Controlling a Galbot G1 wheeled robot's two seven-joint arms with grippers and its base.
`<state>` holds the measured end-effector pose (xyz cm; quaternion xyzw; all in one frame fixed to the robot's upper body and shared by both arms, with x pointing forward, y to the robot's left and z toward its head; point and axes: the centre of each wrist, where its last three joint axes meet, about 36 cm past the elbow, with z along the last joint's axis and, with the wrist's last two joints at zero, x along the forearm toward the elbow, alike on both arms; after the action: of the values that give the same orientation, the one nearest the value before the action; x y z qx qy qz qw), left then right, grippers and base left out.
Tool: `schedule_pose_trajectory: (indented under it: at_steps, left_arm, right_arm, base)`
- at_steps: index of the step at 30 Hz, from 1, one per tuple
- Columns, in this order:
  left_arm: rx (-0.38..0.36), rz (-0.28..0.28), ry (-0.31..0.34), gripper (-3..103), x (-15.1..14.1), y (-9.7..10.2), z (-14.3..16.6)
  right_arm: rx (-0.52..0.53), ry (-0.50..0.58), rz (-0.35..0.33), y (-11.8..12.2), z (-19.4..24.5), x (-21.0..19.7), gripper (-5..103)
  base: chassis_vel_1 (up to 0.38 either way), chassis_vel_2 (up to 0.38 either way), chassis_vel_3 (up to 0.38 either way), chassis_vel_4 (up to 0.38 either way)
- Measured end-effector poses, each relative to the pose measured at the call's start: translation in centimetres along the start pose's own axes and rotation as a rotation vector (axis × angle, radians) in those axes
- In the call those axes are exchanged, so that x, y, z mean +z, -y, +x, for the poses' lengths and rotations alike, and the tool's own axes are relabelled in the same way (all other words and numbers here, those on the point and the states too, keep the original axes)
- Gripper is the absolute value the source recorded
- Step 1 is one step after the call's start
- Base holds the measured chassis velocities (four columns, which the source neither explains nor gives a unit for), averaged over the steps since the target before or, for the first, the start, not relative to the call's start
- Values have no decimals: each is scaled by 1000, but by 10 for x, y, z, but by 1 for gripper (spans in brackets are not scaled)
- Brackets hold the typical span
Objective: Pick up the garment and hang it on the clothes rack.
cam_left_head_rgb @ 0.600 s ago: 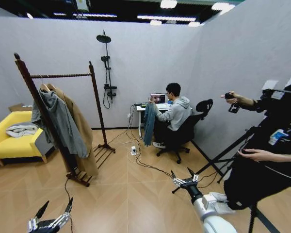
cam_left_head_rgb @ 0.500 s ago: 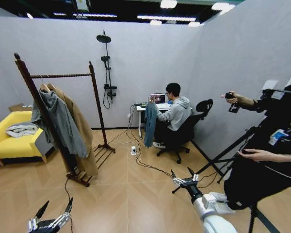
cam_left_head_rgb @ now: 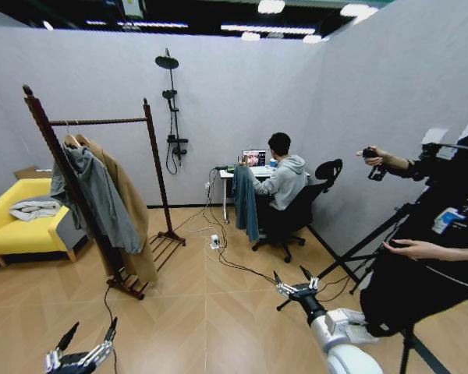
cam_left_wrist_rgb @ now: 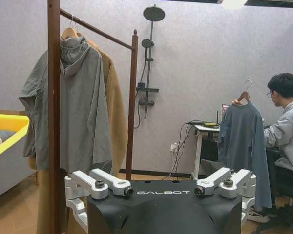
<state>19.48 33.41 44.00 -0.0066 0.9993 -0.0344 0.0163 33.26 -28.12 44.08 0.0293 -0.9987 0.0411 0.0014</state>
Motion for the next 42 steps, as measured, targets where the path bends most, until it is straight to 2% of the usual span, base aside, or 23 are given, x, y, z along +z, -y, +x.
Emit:
schedule_pose_trajectory:
  at_steps: [17, 42]
  left_arm:
    - [0, 0, 0, 100, 0, 0, 0]
    - [0, 0, 0, 100, 0, 0, 0]
  right_arm:
    - [-9, -11, 22, -1, 0, 10, 100]
    - [-5, -1, 34, -6, 0, 12, 100]
  base:
    - [-138, 133, 127, -129]
    - [-331, 329, 328, -331]
